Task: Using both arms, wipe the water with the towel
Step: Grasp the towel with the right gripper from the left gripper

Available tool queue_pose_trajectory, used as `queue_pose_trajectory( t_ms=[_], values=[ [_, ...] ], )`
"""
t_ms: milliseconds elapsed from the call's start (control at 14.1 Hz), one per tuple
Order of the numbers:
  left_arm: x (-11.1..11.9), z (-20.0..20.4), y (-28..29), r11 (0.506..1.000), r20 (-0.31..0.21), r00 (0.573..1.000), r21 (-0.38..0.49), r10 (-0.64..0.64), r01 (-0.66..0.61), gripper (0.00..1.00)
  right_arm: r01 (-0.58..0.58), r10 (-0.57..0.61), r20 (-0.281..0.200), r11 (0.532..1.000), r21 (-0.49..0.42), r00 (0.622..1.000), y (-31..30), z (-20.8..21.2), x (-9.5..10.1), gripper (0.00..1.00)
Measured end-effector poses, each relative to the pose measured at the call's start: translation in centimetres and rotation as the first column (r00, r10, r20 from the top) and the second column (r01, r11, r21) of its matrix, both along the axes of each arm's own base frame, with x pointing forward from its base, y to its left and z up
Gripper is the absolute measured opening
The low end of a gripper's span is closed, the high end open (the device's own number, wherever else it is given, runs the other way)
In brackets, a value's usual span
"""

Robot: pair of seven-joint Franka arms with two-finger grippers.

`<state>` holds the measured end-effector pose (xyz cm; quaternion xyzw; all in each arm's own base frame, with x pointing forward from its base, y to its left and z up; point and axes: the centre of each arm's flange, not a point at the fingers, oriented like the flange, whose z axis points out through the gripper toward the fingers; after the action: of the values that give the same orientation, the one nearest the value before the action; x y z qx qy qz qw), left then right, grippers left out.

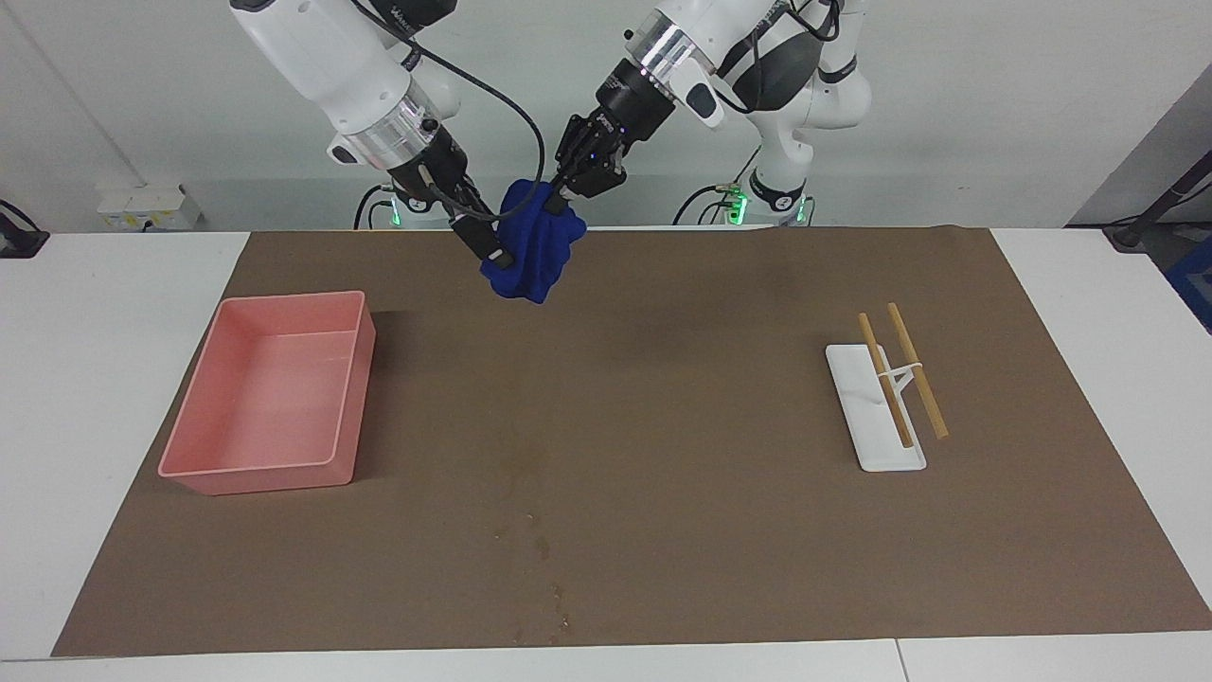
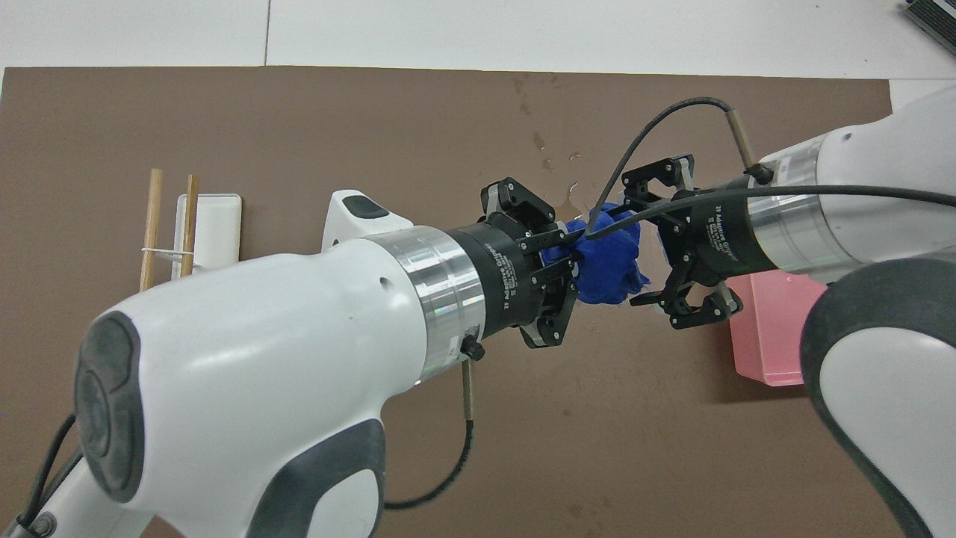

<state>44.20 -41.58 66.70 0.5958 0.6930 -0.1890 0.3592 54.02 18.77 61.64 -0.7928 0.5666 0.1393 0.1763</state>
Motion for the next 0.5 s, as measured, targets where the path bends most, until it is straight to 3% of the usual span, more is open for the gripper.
queue_pose_trajectory(
  t_ms=[213,498],
  values=[
    [-1.0,-0.6,-1.1,1.000,-0.012,1.000,0.005,-0.020,0.020,0.12,0.021,-0.021,-0.027,1.000,-0.001,0.999,0.4,-1.0,-0.3,0.93],
    [-1.3,-0.8,-1.5,1.000,-0.014,1.000,0.004,-0.023,0.023,0.12,0.028,-0.028,-0.027,0.999,0.021,0.999,0.6,-0.7,-0.4,0.47]
  ],
)
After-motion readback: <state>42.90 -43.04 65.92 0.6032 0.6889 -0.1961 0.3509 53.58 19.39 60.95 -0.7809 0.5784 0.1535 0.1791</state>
